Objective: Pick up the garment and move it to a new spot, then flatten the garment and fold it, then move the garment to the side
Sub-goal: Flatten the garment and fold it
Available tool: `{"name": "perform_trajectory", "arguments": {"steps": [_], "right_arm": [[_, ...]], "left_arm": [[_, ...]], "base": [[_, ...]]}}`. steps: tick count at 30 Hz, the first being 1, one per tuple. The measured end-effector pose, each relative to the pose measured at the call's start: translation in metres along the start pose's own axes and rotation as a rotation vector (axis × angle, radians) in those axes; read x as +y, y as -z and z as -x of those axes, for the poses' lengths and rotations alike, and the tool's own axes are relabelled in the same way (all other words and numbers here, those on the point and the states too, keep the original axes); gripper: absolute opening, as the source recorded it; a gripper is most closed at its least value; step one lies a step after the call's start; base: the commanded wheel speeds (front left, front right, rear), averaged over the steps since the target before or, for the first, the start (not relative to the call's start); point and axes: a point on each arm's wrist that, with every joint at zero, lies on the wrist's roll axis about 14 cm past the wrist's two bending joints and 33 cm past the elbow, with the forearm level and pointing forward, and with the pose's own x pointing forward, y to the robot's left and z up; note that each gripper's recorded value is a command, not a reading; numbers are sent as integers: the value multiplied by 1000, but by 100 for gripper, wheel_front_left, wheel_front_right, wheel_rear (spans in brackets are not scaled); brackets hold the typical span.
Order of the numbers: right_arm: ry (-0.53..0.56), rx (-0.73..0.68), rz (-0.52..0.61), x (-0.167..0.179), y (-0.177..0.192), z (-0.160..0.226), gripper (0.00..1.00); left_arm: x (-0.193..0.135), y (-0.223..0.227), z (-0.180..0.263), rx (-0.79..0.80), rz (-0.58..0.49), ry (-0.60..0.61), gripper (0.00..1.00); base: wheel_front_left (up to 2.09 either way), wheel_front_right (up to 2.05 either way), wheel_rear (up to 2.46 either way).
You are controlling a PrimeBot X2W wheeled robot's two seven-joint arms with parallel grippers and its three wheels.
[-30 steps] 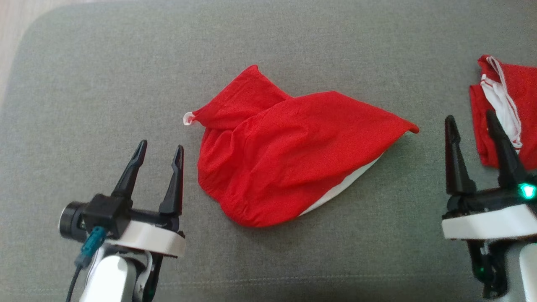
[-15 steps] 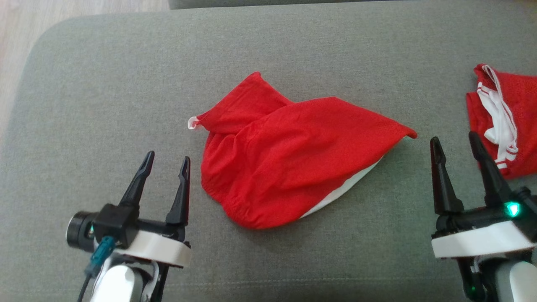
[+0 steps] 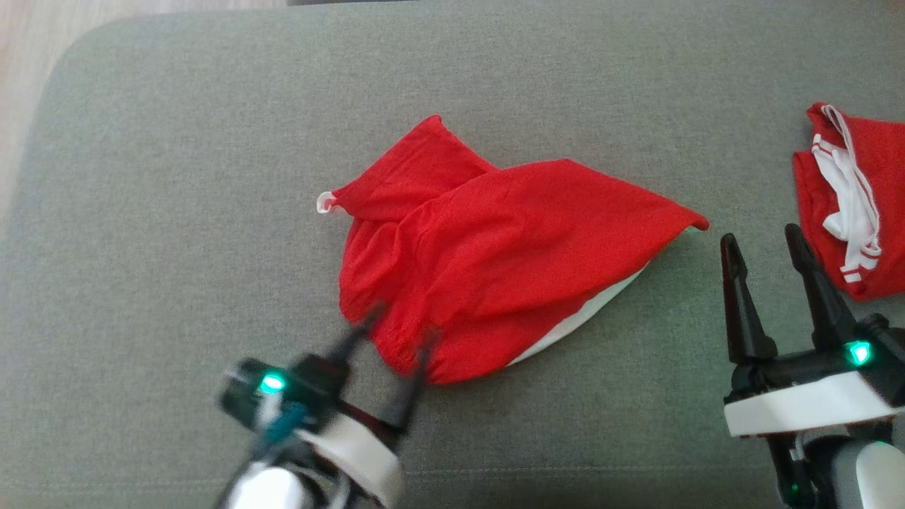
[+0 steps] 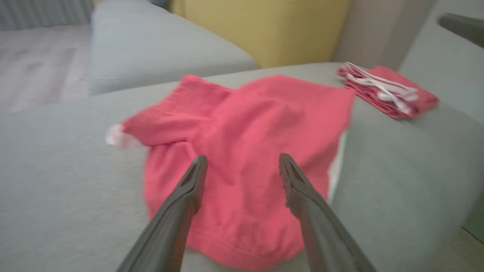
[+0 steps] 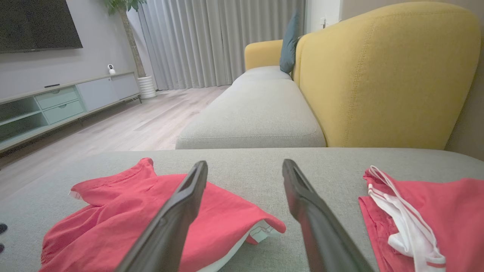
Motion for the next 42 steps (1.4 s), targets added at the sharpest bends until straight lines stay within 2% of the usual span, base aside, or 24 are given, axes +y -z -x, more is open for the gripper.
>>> {"name": "perform_trajectory", "arguments": {"steps": [5, 10, 13, 15, 16, 17, 27, 34, 42], "right_arm": [[3, 27, -8, 0, 8, 0, 100], [15, 47, -21, -3, 15, 2, 100], [22, 52, -23, -5, 17, 2, 100], [29, 57, -27, -6, 19, 2, 100], [31, 59, -30, -6, 20, 2, 100], [33, 59, -37, -7, 20, 2, 100], [39, 64, -55, -7, 25, 0, 100], [43, 58, -56, -9, 25, -1, 100], [34, 53, -59, -6, 23, -3, 100]], "left_arm": [[-51, 36, 2, 173, 47, 169, 100], [-52, 62, 3, 269, 48, 197, 100], [-46, 65, -2, 279, 41, 192, 56], [-41, 66, -8, 283, 27, 192, 42], [-39, 69, -9, 294, 20, 192, 24], [-37, 71, -11, 306, 13, 192, 0], [-32, 89, -11, 372, -20, 207, 0], [-20, 51, -25, 219, -33, 170, 0], [4, 15, -28, 117, -65, 101, 0]], "base": [[0, 0, 0], [0, 0, 0], [0, 0, 0], [0, 0, 0], [0, 0, 0], [0, 0, 0], [0, 0, 0], [0, 0, 0], [0, 0, 0]]}}
